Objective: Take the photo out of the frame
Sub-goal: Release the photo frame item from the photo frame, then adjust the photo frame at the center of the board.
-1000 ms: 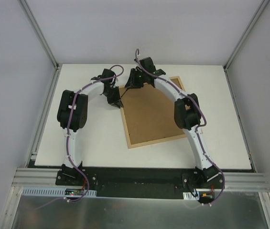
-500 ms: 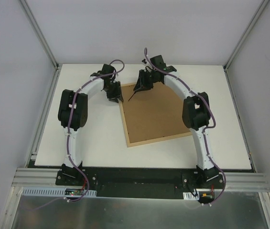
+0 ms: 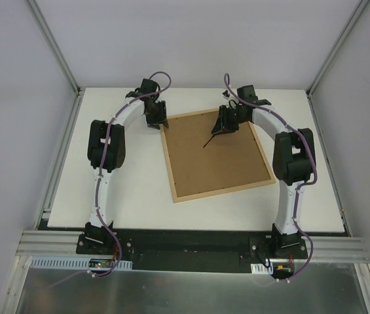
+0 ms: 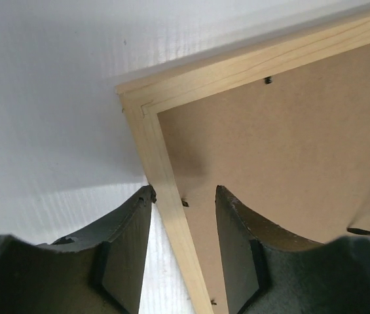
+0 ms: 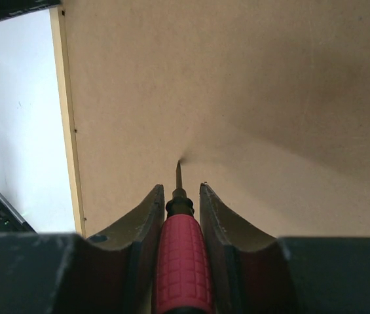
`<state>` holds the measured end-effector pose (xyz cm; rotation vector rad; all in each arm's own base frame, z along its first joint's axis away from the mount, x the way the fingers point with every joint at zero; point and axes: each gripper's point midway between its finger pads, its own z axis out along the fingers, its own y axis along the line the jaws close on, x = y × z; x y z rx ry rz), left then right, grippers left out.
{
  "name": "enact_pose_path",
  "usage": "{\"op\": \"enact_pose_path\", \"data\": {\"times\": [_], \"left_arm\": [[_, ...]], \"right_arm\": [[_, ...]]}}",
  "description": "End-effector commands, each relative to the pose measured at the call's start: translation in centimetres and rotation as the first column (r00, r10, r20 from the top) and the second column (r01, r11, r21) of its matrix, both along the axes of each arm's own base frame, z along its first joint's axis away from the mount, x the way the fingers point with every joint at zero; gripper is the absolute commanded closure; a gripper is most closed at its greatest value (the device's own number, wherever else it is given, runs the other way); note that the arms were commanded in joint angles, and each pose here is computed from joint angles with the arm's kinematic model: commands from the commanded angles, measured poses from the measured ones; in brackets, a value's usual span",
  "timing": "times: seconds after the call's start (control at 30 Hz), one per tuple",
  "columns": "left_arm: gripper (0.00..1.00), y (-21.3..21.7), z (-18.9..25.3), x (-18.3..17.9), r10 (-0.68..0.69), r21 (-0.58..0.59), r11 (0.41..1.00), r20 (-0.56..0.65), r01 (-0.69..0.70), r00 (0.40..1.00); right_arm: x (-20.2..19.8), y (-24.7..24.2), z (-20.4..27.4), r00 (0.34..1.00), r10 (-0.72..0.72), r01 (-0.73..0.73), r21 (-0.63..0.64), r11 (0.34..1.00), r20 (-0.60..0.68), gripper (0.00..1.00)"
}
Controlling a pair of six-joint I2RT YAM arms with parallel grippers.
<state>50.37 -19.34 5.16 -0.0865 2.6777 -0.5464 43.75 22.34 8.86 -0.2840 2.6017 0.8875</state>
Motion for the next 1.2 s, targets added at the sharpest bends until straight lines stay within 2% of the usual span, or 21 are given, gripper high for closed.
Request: {"op": "enact_pose_path", "data": {"times": [0.0, 0.33, 0.83, 1.03, 1.17], "left_arm": [[0.58, 0.2, -1.3, -1.5, -0.013, 0.055, 0.998, -0.060, 0.016, 0.998], [0.62, 0.5, -1.9, -3.3, -0.004, 0.140, 0.990, -0.087, 0.016, 0.996], [0.66, 1.3, -0.6, -1.2, 0.039, 0.193, 0.981, -0.020, -0.034, 0.999], [0.72, 1.4, -0.8, -0.9, 0.043, 0.190, 0.981, -0.021, -0.039, 0.999], [0.90, 1.1, -1.1, -0.9, 0.037, 0.173, 0.984, -0.029, -0.032, 0.999]], "right_arm": [[0.3, -0.5, 1.3, 0.996, 0.012, -0.010, -0.024, 1.000, 0.092, 1.00], [-0.3, -1.0, 1.2, 0.994, -0.007, 0.012, -0.048, 0.999, 0.112, 1.00], [-1.7, -0.5, 0.6, 0.996, 0.003, -0.002, -0.014, 1.000, 0.084, 1.00], [-2.0, -0.4, 0.3, 0.997, 0.009, -0.008, -0.010, 1.000, 0.074, 1.00], [-2.1, -0.2, 0.5, 0.997, 0.012, -0.012, -0.010, 1.000, 0.079, 1.00]]}}
